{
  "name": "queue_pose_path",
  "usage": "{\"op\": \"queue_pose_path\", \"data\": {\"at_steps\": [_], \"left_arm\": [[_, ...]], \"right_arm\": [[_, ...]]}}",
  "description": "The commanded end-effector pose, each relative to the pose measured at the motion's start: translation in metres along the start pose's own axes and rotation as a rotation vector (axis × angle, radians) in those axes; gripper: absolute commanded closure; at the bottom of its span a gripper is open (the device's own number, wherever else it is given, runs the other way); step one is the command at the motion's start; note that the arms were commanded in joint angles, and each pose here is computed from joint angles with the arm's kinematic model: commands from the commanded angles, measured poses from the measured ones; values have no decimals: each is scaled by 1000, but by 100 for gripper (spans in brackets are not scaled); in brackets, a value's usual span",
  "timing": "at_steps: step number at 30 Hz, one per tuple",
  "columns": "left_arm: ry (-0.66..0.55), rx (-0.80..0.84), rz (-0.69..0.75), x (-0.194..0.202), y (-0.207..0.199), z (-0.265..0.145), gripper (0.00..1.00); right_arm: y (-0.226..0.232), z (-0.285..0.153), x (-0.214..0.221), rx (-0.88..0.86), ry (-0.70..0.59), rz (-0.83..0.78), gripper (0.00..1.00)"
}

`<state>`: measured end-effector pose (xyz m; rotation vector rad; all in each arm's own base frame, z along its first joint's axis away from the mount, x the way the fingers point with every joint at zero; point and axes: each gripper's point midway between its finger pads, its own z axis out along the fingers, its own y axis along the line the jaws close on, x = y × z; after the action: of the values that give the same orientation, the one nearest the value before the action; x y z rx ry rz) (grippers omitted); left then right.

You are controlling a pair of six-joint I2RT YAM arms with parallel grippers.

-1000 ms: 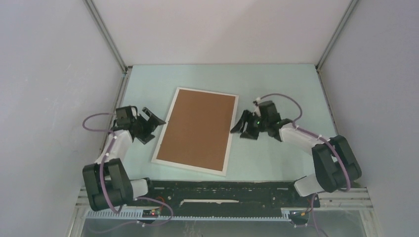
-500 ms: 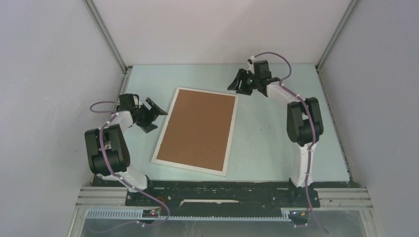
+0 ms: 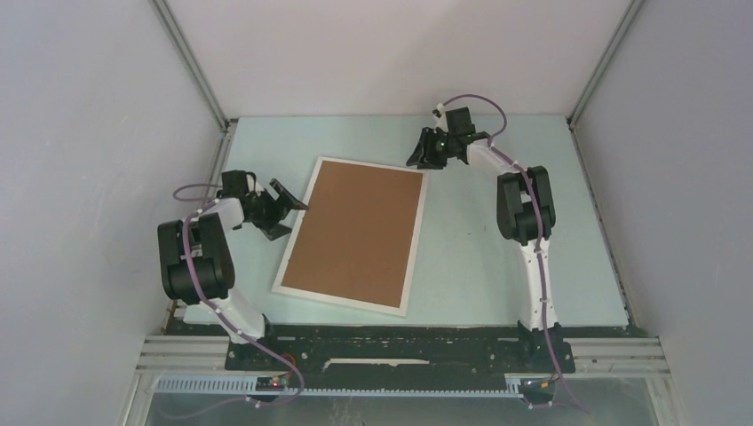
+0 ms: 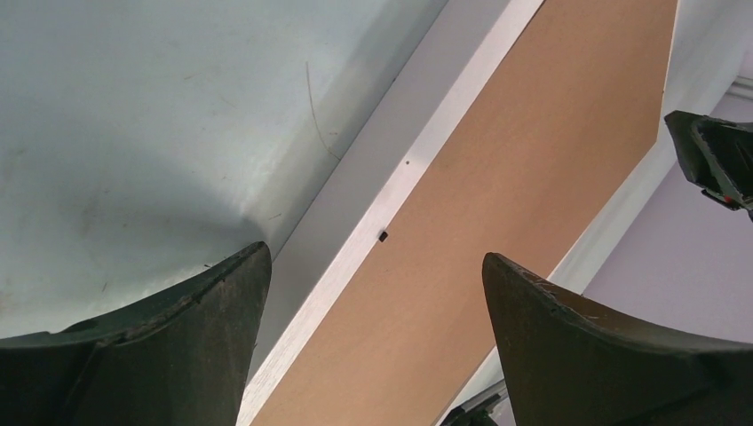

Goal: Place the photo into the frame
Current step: Adjust the photo frame item on the photo frame.

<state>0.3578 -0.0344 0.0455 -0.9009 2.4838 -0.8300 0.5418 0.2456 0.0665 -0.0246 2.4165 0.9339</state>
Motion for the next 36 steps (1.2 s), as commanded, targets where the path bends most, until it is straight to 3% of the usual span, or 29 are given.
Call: {"op": "queue_pose_path", "data": {"at_steps": [1, 4, 9, 13, 19, 28, 33, 36], "left_arm": [[1, 55, 28, 1, -15, 3, 5], [-18, 43, 33, -1, -15, 0, 5], [-207, -149, 24, -21, -2, -43, 0], [-244, -257, -85, 6, 7, -79, 0], [-142, -250, -333, 99, 42, -81, 0], [-96, -188, -326, 151, 40, -76, 0], [-34, -190, -297, 168, 36, -64, 0], [-57, -214, -248, 167, 37, -70, 0]], "right_arm": [[11, -3, 0, -47, 25, -41, 51], [10, -4, 11, -51, 34, -35, 52], [10, -5, 16, -66, 43, -19, 57], [12, -5, 17, -92, 55, -9, 60], [20, -12, 17, -122, 50, -22, 58], [31, -15, 18, -146, 81, -42, 48], [28, -13, 22, -115, 85, -53, 45], [32, -17, 19, -131, 76, -50, 43]]}}
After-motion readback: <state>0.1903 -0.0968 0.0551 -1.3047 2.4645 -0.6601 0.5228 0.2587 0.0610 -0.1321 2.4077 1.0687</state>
